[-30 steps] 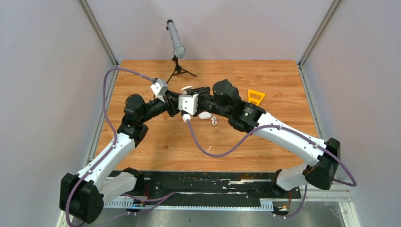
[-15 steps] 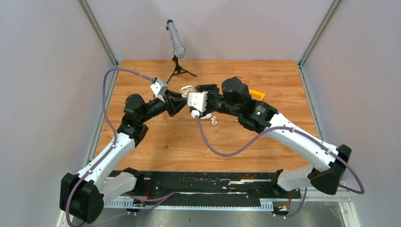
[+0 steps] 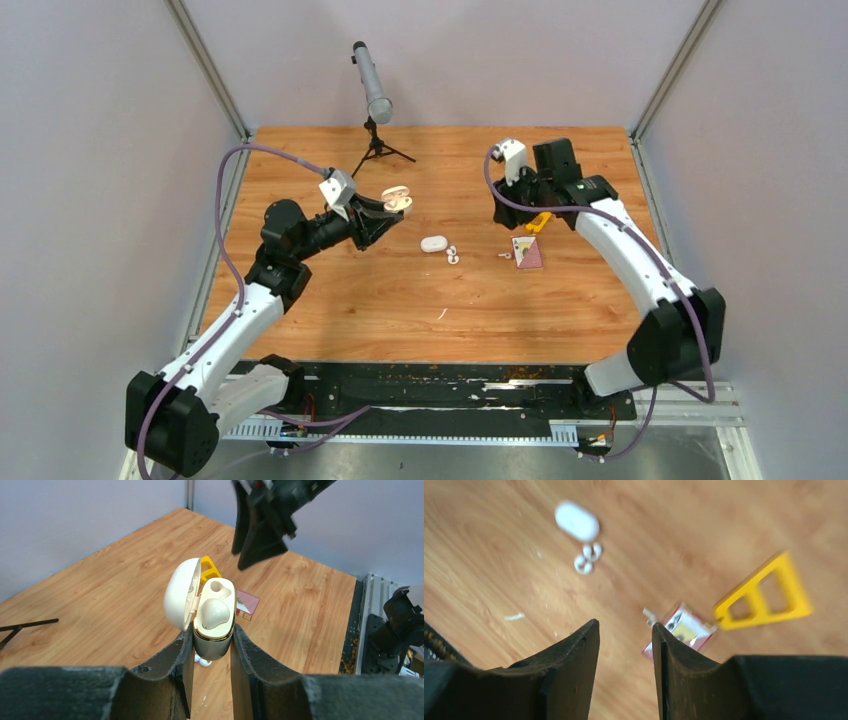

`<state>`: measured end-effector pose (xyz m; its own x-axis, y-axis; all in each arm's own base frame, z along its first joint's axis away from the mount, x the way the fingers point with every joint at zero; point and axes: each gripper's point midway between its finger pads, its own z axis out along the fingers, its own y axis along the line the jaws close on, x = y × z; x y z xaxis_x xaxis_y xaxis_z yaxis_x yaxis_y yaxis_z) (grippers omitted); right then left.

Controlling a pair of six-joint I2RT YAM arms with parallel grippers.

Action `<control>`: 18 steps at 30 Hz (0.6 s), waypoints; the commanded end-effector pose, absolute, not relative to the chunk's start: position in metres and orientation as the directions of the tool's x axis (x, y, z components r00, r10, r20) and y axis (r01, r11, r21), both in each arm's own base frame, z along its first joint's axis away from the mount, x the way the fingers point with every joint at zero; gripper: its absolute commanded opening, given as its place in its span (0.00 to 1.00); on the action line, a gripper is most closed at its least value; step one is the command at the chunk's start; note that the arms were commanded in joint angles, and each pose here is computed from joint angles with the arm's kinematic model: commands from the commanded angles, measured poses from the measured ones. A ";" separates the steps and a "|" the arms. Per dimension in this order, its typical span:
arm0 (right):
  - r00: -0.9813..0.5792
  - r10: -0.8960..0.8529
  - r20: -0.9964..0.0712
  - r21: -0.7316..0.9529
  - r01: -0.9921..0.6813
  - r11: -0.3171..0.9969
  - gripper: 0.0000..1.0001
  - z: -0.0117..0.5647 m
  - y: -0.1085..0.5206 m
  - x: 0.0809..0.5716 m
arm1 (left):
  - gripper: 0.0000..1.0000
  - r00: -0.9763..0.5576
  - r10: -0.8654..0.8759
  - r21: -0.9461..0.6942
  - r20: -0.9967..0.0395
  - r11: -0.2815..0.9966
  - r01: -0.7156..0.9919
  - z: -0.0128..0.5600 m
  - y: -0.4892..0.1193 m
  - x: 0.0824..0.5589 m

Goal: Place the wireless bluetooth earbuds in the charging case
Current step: Adjust the earbud at the center of the board.

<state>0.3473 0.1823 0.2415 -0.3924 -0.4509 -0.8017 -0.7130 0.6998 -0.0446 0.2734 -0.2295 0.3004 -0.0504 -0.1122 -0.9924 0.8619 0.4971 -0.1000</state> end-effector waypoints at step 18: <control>-0.938 -0.206 -0.280 0.299 -0.289 0.909 0.31 0.054 0.146 0.298 | 0.00 0.034 -0.071 -0.006 -0.997 0.500 0.866 0.324 -0.223 0.267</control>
